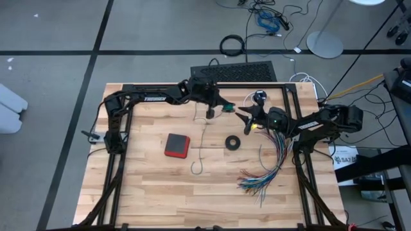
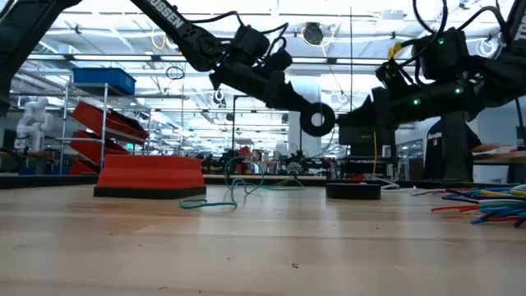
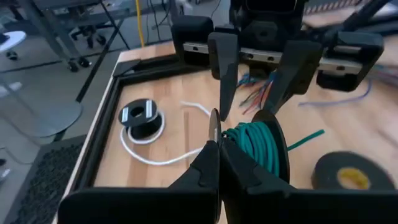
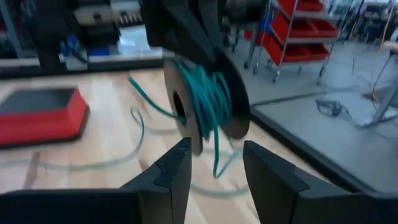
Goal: Coiling cords
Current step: Coil the green wire cable on the spool
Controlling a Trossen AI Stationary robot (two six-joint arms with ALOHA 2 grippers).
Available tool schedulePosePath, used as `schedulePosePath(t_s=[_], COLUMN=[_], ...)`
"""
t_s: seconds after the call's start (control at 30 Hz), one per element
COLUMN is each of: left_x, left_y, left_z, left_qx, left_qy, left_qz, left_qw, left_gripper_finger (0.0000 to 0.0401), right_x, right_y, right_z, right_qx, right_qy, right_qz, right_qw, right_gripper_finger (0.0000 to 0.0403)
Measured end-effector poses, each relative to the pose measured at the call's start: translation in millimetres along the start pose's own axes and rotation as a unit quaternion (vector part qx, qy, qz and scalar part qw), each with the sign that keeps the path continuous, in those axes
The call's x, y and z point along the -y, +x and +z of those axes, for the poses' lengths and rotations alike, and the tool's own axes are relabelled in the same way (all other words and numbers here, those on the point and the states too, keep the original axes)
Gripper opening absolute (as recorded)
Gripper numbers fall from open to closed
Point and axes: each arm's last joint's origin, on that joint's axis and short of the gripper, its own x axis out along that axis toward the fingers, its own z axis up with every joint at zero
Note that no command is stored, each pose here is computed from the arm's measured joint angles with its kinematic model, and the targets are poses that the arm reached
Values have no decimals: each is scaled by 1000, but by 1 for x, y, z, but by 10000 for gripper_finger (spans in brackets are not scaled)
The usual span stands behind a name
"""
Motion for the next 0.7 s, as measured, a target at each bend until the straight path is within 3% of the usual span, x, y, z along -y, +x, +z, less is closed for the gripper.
schedulePosePath(t_s=[0.33, 0.7], left_x=[-9, -12], left_y=[-4, -22], left_z=[10, 39], left_qx=[62, 139], left_qy=[-22, -19], left_qz=[6, 7], left_qw=[998, 990], left_gripper_finger=[0, 0], right_x=[0, 2], right_y=[0, -1], right_z=[6, 16], right_qx=[29, 83], right_qy=[29, 34], right_qz=[0, -17], right_qw=[999, 996], right_gripper_finger=[132, 132])
